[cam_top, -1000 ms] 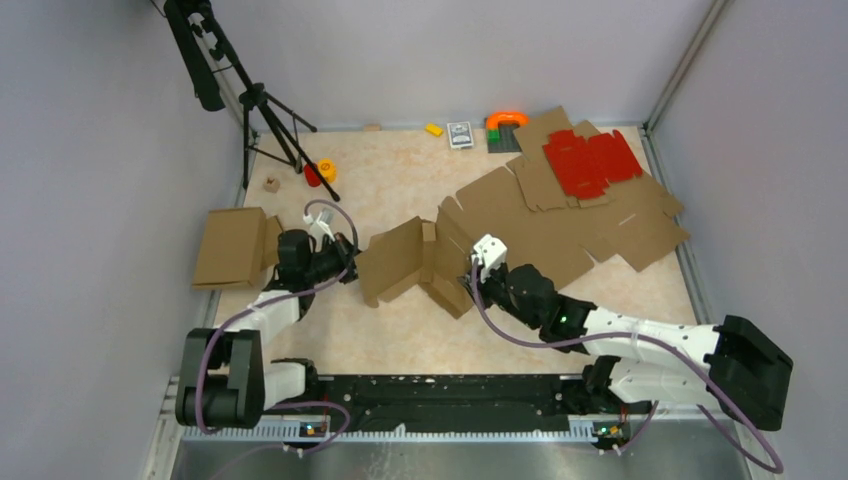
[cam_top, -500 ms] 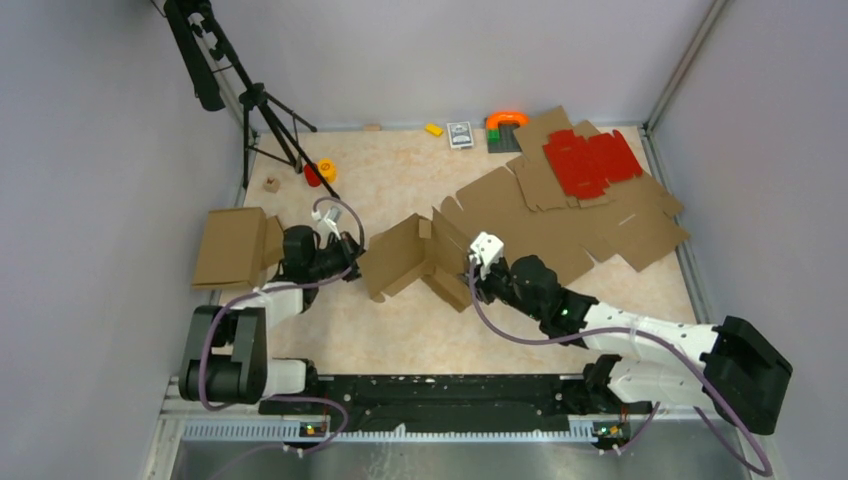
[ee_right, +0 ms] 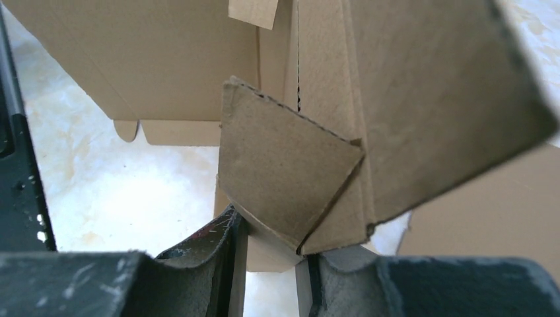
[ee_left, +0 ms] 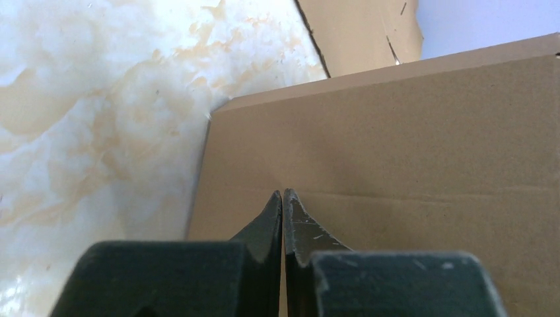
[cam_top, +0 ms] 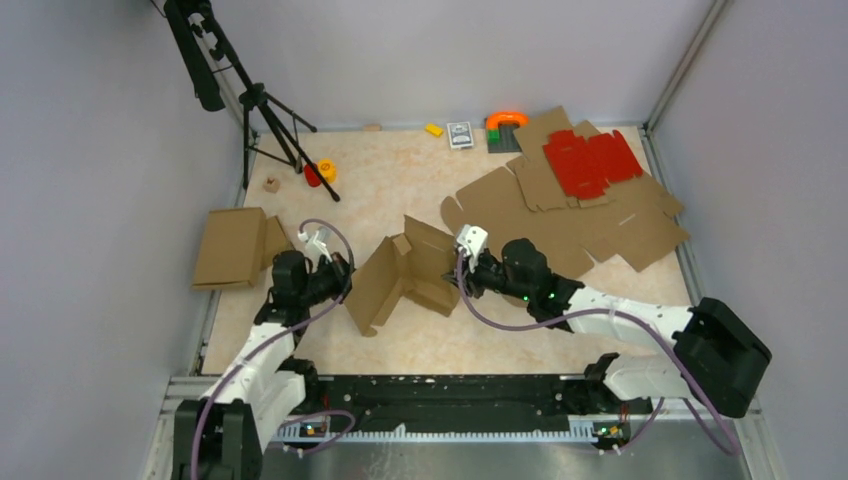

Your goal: Fold the paper box

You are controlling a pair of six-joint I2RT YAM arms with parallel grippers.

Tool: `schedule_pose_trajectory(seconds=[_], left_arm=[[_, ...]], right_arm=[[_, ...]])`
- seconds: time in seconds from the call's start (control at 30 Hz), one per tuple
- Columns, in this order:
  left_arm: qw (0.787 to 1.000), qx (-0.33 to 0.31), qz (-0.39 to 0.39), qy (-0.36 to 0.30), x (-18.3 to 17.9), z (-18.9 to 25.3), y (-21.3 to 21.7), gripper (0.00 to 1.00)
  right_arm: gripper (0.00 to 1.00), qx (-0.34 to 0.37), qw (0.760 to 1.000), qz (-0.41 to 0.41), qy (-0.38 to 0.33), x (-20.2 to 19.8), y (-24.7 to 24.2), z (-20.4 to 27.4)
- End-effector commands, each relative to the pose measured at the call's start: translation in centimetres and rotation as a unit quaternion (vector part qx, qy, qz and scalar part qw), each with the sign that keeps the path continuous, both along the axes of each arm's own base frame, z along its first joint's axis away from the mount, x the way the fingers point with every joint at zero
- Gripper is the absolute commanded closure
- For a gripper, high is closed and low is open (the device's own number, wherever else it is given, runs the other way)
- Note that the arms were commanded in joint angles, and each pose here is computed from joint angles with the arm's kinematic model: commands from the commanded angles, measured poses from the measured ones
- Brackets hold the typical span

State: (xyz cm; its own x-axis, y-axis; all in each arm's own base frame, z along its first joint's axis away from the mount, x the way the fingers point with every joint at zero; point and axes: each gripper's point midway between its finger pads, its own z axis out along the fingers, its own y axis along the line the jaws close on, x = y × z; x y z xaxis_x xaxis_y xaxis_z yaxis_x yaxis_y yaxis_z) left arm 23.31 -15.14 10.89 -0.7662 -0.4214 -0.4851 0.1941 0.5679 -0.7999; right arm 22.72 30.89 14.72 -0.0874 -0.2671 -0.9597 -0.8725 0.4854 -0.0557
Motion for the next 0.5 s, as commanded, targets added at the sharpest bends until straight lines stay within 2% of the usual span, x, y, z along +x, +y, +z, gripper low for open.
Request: schedule_pose_trajectory(seconds=[0.0, 0.27, 0.37, 0.47], left_arm=[[0.998, 0.037, 0.046, 0.036, -1.5, -1.9, 1.5, 1.0], [0.986, 0.073, 0.143, 0.048, -1.1, -2.5, 4.2, 1.0], [0.973, 0.098, 0.199, 0.063, -0.8, -2.6, 6.0, 1.0], [0.969, 0.105, 0.217, 0.046, -0.3, -1.4, 6.7, 1.0]], right_arm=[[0.8, 0.025, 0.997, 0.071, -0.011, -0.5, 2.7, 2.1], [0.8, 0.032, 0.995, 0.097, -0.009, 0.6, 5.5, 2.0], [0.8, 0.032, 0.995, 0.089, -0.017, 1.7, 6.5, 2.2], [0.8, 0.027, 0.996, 0.085, -0.023, 2.4, 7.3, 1.9]])
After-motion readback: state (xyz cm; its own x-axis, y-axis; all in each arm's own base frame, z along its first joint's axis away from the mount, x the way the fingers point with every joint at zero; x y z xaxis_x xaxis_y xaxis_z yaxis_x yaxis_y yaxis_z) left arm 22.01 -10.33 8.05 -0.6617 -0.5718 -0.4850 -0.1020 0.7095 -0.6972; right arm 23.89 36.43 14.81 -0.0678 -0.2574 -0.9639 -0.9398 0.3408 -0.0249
